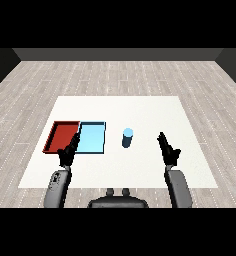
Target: Pick the blue can and put it in the blue box
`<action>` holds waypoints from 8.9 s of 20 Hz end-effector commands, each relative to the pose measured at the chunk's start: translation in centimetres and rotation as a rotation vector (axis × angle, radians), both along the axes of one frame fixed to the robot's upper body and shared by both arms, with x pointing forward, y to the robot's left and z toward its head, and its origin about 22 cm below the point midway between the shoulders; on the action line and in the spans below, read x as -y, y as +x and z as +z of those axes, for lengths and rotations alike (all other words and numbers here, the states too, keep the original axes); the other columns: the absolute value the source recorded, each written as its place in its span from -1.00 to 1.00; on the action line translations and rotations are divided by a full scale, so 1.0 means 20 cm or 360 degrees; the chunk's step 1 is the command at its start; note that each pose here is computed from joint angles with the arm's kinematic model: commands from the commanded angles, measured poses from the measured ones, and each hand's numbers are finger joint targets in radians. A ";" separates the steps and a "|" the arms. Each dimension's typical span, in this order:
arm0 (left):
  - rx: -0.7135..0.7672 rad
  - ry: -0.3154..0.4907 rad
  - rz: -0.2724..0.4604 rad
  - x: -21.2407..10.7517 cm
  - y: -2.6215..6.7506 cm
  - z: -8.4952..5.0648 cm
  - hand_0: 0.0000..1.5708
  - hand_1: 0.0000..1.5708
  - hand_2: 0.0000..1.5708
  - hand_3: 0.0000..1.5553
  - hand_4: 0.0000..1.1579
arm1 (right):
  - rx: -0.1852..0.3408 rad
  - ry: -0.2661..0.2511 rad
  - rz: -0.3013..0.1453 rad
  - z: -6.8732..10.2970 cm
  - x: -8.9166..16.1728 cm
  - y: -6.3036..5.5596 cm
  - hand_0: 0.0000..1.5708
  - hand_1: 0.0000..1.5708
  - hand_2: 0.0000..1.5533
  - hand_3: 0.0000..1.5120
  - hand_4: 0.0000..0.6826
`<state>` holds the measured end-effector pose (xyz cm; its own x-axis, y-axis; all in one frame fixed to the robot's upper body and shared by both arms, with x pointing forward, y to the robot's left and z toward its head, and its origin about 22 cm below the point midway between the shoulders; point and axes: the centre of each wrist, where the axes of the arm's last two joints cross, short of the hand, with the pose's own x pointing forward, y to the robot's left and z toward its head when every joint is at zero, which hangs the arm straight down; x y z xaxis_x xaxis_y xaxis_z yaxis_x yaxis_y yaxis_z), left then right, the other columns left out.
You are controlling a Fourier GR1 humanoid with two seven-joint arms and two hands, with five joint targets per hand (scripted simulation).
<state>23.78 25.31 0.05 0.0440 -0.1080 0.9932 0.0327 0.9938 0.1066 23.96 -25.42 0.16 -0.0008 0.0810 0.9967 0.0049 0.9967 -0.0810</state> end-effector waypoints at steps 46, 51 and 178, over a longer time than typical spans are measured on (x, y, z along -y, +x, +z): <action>0.0681 -0.0196 -0.0037 0.03 -0.048 0.07 -1.00 -1.00 -1.00 -1.00 -1.00 | 0.0117 0.0584 0.0183 -0.15 -0.01 0.45 -1.00 -1.00 -1.00 -1.00 -1.00; 0.0673 -0.0167 -0.0017 -0.06 -0.014 0.17 -1.00 -1.00 -1.00 -1.00 -1.00 | 0.0074 0.0595 0.0212 -0.23 -0.23 0.46 -1.00 -1.00 -1.00 -1.00 -1.00; 0.0322 -0.0243 -0.0366 0.73 0.225 0.06 -1.00 -1.00 -1.00 -1.00 -1.00 | 0.0476 -0.0286 0.0370 0.50 -0.78 0.39 0.90 0.90 0.88 0.84 0.68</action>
<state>28.36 10.34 0.78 -0.1791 0.0584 0.9821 0.2523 0.9676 -0.0115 30.86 -9.83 10.12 -0.3223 0.2050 0.9242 -0.1589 0.9507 -0.2663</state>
